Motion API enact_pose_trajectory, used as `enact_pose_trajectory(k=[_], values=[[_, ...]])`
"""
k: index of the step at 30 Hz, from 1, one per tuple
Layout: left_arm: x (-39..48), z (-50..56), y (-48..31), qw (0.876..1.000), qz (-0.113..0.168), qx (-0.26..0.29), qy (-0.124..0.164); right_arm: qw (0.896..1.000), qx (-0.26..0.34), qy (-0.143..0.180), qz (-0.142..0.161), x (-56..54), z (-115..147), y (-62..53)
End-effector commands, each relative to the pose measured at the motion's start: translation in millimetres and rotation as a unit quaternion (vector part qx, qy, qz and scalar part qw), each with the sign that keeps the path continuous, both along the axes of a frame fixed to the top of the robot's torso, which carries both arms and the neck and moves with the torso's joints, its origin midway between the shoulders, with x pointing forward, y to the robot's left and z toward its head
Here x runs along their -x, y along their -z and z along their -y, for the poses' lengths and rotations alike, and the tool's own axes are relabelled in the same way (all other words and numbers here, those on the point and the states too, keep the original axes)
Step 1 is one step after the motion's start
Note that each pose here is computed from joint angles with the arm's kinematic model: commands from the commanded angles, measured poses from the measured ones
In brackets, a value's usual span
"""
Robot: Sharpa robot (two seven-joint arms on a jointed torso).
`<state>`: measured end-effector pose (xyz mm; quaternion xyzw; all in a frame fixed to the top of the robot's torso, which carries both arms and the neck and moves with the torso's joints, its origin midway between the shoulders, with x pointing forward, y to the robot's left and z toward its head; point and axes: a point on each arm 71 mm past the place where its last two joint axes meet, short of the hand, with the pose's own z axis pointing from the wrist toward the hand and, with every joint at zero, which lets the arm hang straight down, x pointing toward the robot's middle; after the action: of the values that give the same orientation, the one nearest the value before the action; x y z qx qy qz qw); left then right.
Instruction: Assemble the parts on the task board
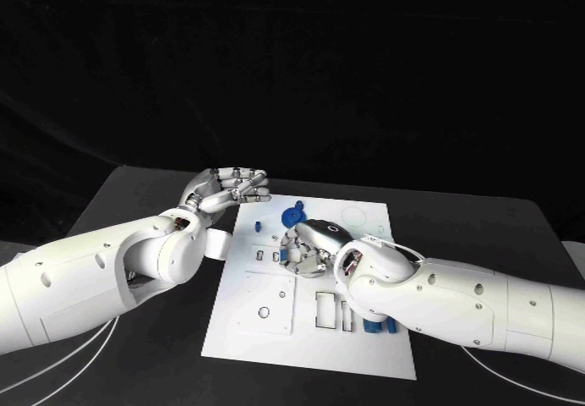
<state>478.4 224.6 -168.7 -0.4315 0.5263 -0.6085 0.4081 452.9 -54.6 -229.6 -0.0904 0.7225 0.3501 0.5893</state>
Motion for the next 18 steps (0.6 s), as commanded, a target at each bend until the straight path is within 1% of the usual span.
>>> enact_pose_trajectory(k=[1,18], values=[[0.5,2.3,-1.0,1.0,0.002,0.006,0.009,1.0,0.009,-0.002,-0.001,0.6,0.0,2.0],[0.1,2.2,-0.4,1.0,0.0,0.006,0.012,1.0,-0.007,-0.004,0.009,1.2,1.6,-0.6]])
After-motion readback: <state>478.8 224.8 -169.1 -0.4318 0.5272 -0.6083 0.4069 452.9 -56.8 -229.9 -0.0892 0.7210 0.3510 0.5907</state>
